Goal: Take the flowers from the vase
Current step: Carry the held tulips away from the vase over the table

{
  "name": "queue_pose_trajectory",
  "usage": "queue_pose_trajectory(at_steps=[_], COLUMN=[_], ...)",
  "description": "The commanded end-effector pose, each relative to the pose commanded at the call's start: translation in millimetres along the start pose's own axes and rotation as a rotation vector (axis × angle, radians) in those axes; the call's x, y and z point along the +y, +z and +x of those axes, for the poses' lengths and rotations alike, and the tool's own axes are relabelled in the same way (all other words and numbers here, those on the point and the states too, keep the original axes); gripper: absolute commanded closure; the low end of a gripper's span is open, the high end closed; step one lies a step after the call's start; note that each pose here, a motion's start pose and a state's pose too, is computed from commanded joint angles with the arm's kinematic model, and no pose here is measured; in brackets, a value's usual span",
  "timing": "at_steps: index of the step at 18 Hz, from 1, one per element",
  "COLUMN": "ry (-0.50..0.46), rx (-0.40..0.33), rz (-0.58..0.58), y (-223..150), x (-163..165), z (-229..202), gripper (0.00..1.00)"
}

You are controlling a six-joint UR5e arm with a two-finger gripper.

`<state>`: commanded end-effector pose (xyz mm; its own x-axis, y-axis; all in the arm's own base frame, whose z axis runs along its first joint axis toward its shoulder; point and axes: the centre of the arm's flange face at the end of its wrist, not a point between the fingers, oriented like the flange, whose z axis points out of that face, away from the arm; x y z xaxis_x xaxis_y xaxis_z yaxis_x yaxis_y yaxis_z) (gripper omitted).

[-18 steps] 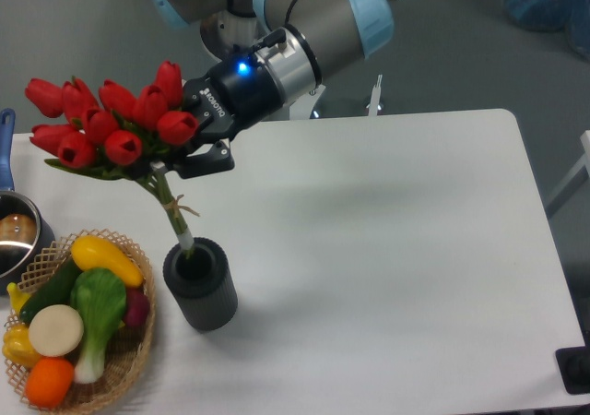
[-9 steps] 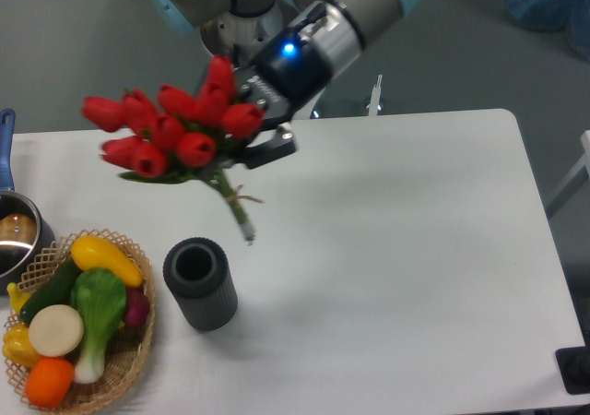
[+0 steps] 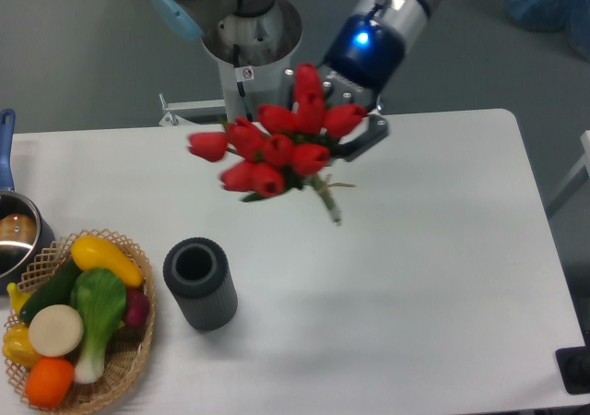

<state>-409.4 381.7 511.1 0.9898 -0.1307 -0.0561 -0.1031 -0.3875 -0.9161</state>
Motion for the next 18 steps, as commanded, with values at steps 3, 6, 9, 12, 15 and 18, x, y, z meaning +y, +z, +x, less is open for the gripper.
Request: queue_pose_trajectory(at_steps=[3,6,9,12,15,18], ry=[-0.012,-0.009,-0.021,-0.033,-0.038,-0.042], rx=[-0.024,-0.023,-0.015,-0.014,-0.014,-0.019], rz=[-0.003,-0.008,-0.011,-0.014,-0.014,-0.015], y=[-11,-9,-5,-5,-5,-7], x=[9,20,29,35,37,39], z=[-11,-14,-17,-18,-17,-19], gripper=[0.65,0.65,0.65,0.65,0.65,0.65])
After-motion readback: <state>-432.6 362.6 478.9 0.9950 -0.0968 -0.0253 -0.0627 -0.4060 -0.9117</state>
